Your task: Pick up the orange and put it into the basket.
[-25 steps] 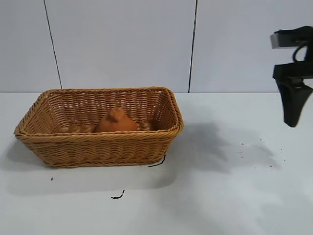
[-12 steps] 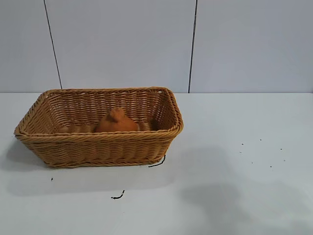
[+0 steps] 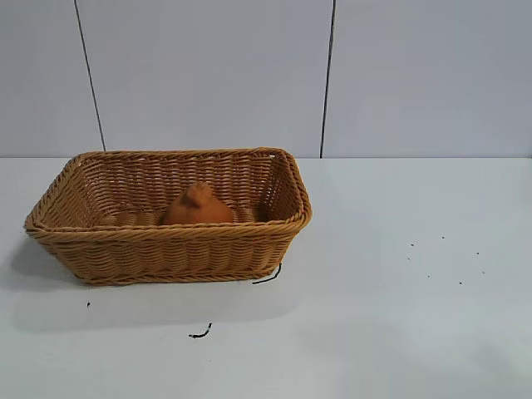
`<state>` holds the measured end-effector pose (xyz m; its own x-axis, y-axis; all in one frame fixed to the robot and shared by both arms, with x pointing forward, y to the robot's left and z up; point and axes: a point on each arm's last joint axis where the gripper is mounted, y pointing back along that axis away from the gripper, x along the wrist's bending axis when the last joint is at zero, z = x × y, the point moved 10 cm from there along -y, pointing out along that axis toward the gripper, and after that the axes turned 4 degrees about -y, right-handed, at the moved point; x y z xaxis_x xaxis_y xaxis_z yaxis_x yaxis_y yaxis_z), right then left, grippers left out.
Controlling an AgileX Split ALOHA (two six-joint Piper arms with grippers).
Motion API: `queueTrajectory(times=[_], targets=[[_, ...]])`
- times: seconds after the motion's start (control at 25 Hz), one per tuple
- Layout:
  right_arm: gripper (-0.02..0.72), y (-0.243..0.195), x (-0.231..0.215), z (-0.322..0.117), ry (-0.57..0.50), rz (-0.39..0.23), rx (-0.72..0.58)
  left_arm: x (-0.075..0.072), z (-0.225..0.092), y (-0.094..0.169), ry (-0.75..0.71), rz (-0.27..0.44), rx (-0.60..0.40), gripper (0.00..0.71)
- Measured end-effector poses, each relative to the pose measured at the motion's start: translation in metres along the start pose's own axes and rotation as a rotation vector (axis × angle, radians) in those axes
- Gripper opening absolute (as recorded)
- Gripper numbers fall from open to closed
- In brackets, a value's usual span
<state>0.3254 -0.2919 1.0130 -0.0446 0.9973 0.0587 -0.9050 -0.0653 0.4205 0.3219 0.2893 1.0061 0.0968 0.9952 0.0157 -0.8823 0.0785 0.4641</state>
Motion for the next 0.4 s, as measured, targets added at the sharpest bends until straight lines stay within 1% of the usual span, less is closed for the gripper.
queueTrajectory(times=[0.4], targets=[[0.655,0.0000,0.0000,0.0000,0.000,0.000,0.000,0.0000,0.0000,0.0000,0.000,0.000,0.000,0.639]])
